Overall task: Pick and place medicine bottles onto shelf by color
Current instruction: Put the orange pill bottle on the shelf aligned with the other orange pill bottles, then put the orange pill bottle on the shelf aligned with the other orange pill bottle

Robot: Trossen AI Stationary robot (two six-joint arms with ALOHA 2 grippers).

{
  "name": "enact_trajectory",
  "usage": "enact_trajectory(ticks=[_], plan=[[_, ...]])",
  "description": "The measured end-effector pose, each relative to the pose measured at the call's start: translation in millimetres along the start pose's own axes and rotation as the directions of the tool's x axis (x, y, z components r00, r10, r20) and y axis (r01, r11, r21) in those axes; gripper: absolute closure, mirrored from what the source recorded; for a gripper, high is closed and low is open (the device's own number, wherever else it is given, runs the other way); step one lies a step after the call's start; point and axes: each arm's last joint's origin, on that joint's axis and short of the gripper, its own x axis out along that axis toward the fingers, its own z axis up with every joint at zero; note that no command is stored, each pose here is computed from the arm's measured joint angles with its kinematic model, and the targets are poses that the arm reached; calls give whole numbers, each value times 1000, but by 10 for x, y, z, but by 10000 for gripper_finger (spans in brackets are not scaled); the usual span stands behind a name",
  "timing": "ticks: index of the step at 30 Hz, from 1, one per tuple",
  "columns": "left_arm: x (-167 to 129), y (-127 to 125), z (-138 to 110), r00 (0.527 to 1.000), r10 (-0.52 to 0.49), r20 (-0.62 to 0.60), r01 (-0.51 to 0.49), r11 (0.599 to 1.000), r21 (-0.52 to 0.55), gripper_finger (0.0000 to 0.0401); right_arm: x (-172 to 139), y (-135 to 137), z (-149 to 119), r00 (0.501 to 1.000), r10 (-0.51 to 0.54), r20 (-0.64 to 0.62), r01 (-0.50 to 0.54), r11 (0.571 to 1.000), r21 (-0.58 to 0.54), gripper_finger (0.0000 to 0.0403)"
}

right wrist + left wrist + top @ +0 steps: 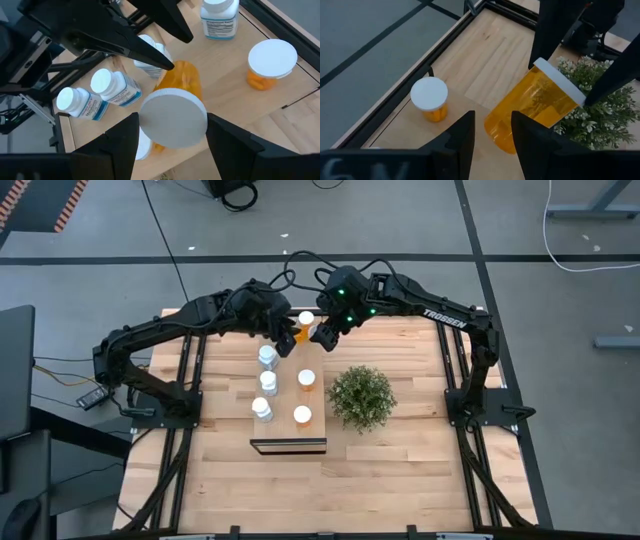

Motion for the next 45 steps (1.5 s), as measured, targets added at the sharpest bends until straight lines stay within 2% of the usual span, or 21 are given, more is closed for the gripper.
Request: enact_trajectory(ticks=[13,22,32,38,45], plan=[[-2,-23,-12,1000,-5,-9,5,1000,-8,265,-1,19,41,999,17,43,-18,1000,3,178],[0,-22,-15,1000,-4,-12,4,1000,-5,261,18,26,19,994,-86,72,91,994,-64,178],[0,38,-64,997,21,-70,-21,1000,-7,266,348,-50,-242,989,-124,-75,121,992,-37,178],[0,49,-72,996,25,-80,-26,1000,-8,260,597,-163,-357,988,-130,-86,132,991,12,178],[-1,47,-79,996,26,-86,-26,1000,-7,260,678,-204,-391,986,-151,-70,152,988,9,178]])
